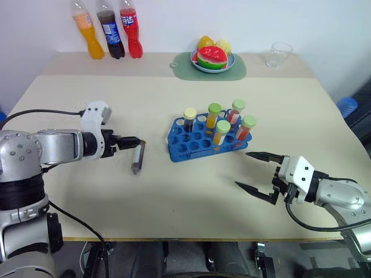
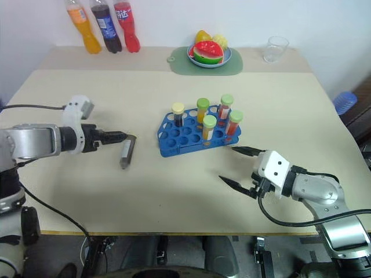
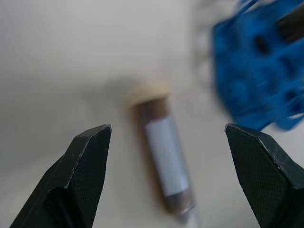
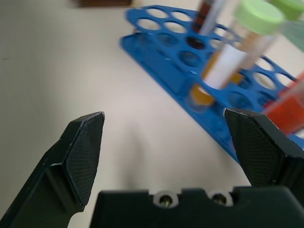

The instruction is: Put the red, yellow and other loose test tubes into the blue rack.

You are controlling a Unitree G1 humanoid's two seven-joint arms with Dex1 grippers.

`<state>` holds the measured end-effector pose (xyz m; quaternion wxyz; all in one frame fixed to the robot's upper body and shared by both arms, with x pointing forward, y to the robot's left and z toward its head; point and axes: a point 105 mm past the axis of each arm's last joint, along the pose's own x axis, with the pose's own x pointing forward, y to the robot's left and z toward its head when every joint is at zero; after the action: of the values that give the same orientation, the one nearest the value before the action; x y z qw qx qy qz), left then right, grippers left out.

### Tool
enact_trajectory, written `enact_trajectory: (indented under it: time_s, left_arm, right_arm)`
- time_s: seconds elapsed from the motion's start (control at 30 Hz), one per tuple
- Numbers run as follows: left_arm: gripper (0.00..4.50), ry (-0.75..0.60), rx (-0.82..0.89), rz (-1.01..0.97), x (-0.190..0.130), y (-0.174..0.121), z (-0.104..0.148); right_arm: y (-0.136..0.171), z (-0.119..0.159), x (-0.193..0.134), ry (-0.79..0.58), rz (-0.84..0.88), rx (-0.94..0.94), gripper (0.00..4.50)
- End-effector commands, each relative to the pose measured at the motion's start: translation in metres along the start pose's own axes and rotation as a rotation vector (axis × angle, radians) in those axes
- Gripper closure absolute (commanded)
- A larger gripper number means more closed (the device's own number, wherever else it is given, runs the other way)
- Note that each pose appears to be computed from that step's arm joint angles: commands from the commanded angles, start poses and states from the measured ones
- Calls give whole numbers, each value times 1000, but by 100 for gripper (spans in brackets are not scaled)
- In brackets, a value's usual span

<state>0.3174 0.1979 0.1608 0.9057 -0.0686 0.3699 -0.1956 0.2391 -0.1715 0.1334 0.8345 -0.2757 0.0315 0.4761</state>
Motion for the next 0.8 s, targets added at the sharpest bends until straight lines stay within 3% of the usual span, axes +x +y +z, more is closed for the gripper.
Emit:
enact_trajectory:
  time_s: [0.03, 0.6, 0.8]
  left_arm:
    - [53, 48, -59, 17, 1, 2, 10]
    - [53, 289, -155, 126, 55, -28, 19]
    - [332, 358, -152, 145, 59, -33, 18]
  right_arm:
    - [4, 9, -4, -25, 65, -59, 6]
    - [1, 31, 7, -119, 51, -72, 6]
    - [2, 33, 7, -122, 33, -70, 0]
